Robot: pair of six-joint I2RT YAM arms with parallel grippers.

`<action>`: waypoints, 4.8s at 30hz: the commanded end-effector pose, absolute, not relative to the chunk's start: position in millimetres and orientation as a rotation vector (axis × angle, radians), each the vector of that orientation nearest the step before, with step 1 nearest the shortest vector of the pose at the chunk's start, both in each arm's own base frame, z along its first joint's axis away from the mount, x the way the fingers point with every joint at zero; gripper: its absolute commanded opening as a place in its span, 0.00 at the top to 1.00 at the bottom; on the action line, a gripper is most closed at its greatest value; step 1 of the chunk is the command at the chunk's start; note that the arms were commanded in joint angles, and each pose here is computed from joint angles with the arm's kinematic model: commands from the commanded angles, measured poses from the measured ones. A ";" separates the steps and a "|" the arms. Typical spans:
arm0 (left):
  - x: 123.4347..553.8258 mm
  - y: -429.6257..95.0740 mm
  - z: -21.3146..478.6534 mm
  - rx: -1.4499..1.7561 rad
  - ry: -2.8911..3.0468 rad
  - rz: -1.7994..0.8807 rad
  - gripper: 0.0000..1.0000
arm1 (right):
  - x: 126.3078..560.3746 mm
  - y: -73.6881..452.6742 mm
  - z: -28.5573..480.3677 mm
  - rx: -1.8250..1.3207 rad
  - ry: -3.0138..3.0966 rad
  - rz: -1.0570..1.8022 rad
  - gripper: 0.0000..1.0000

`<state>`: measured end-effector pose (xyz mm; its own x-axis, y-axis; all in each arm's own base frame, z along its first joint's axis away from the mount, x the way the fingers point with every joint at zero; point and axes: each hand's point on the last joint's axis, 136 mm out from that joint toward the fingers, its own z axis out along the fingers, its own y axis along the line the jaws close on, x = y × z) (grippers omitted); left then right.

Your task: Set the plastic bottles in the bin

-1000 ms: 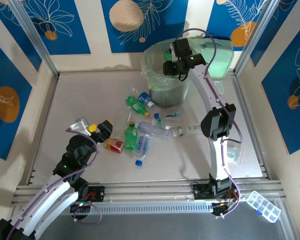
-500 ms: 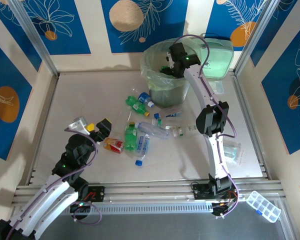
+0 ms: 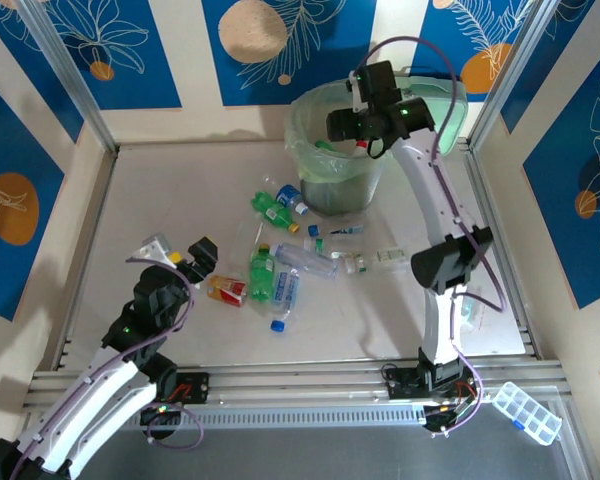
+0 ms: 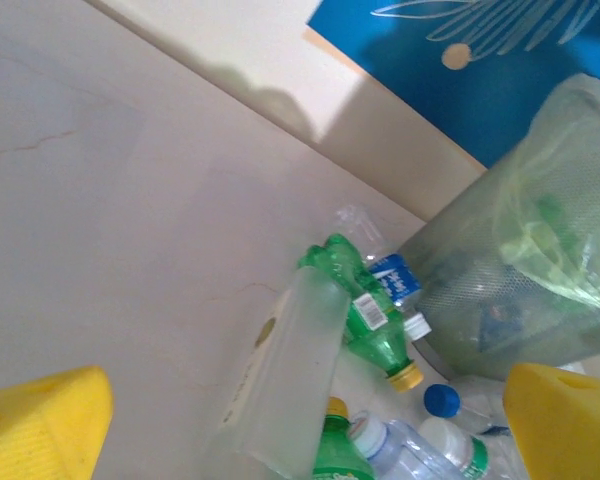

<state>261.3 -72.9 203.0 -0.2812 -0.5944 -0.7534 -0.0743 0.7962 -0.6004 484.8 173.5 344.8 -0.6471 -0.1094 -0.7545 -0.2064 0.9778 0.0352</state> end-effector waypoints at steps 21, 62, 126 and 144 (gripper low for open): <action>238.4 -40.6 129.0 -1.179 2.022 -0.349 0.01 | 285.9 263.2 244.9 -0.457 2.034 0.258 0.26; 263.0 -77.5 32.9 -1.280 2.268 -0.345 0.46 | 288.8 297.0 172.9 -0.595 2.044 0.138 0.26; 268.1 -215.8 246.4 0.034 1.583 -1.334 1.00 | 214.7 340.2 218.3 -0.757 1.975 1.216 0.05; 259.5 -245.2 238.2 0.125 1.630 -1.292 1.00 | 219.9 356.0 192.2 -0.808 2.072 1.031 0.37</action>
<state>259.5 -240.5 216.4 -0.5329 -0.4576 -0.7118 0.5604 0.4393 -0.7021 216.8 353.4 183.5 -0.6040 -0.2334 -0.7620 -0.7483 0.4952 0.4414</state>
